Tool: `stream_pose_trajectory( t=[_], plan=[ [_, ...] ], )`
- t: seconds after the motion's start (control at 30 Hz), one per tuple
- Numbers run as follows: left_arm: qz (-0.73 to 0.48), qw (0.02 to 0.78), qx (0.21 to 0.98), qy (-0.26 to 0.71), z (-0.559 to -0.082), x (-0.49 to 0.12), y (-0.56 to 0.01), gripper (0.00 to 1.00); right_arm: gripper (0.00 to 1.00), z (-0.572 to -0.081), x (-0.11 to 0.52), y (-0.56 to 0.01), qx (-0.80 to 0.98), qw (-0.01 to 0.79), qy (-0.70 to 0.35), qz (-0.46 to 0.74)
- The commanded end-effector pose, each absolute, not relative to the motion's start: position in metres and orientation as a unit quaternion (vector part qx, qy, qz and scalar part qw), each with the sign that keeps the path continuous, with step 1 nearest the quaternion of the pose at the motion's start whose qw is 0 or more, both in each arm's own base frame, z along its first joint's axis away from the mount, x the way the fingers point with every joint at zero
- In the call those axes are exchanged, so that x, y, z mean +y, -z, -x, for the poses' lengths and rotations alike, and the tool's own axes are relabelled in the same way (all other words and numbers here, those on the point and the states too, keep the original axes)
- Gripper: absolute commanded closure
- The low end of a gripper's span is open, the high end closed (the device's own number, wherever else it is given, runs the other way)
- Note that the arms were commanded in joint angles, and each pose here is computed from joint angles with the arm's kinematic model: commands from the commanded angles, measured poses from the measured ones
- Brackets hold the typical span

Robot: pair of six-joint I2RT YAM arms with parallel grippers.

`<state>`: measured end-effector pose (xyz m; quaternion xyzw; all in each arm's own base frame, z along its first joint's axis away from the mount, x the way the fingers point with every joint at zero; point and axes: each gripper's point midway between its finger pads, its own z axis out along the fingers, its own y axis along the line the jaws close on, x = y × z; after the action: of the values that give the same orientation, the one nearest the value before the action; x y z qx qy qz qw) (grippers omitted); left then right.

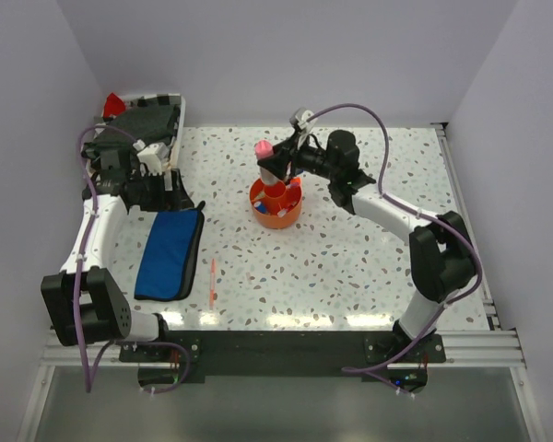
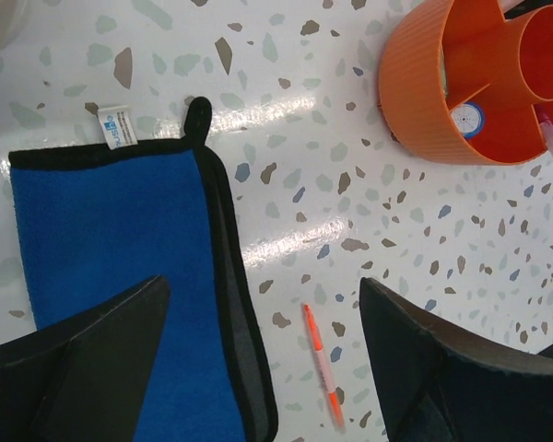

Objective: Sort the stationery into containers
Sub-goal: Place the stationery in the storage box.

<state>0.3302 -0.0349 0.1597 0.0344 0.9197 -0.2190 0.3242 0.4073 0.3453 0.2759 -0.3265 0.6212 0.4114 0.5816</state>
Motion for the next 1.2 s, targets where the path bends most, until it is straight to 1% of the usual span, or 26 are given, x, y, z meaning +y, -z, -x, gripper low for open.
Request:
stream_pose_trajectory(
  t=[0.0,0.23,0.7,1.17],
  plan=[
    [-0.066,0.341,0.915,0.205,-0.344,-0.028,-0.174,0.11,1.0,-0.408,0.346,-0.34,0.515,0.678,-0.41,0.327],
    [-0.07,0.338,0.918,0.194,-0.355,-0.023,-0.171,0.11,1.0,-0.405,0.346,-0.314,0.517,0.673,-0.404,0.341],
    [-0.075,0.328,0.924,0.183,-0.36,-0.019,-0.161,0.1,1.0,-0.398,0.335,-0.258,0.555,0.655,-0.382,0.343],
    [-0.093,0.307,0.931,0.173,-0.353,-0.024,-0.148,0.1,1.0,-0.419,0.335,-0.228,0.577,0.656,-0.368,0.316]
  ],
)
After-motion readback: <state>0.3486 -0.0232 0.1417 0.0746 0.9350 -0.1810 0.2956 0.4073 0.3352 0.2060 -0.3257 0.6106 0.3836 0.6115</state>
